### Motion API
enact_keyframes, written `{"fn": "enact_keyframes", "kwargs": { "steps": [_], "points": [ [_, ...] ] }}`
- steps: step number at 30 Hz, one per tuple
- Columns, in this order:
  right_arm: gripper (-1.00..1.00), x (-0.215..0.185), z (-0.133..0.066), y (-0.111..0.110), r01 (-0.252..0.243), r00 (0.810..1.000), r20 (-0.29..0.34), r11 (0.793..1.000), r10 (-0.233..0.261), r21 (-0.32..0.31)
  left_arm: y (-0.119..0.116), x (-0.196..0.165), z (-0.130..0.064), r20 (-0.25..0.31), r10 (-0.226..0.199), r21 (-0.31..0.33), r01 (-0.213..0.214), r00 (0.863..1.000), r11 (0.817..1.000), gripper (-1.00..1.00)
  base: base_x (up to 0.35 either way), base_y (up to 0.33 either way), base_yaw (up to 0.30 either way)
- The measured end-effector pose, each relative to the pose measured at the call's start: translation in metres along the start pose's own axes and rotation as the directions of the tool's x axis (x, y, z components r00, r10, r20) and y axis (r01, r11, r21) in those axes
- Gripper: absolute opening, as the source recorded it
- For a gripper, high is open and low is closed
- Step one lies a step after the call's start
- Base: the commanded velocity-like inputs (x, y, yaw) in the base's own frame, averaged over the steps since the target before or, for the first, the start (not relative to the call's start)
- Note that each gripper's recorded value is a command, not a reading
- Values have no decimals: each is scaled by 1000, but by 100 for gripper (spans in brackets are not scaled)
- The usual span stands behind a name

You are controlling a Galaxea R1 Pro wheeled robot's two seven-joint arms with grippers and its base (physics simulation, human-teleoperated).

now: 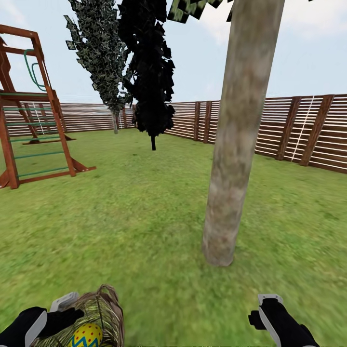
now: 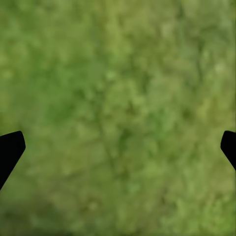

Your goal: Take the three Easter eggs out of the wicker basket on the lawn in the garden, then place them on the lawn next to a single tree (choose any tree) so that all three eggs are next to the same tree and none are left in the basket.

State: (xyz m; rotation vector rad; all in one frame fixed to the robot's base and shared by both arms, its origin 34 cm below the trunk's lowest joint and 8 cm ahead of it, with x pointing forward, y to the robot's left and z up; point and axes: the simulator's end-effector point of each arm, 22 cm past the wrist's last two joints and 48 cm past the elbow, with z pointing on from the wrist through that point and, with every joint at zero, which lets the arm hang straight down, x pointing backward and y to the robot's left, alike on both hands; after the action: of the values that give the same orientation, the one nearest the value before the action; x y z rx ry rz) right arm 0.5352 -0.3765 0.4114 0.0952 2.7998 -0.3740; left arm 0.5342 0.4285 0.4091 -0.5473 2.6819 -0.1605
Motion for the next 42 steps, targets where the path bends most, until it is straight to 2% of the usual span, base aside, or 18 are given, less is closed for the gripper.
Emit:
{"fn": "enact_keyframes", "kwargs": {
  "steps": [37,42],
  "points": [
    [100,44,69,18,0,1000,0,1000,0,-1,21,45,67,1,2,0,-2,1000,1000,100,0,0,0],
    [100,57,80,28,7,1000,-14,1000,-7,-9,24,52,76,1,2,0,-2,1000,1000,100,0,0,0]
  ]
}}
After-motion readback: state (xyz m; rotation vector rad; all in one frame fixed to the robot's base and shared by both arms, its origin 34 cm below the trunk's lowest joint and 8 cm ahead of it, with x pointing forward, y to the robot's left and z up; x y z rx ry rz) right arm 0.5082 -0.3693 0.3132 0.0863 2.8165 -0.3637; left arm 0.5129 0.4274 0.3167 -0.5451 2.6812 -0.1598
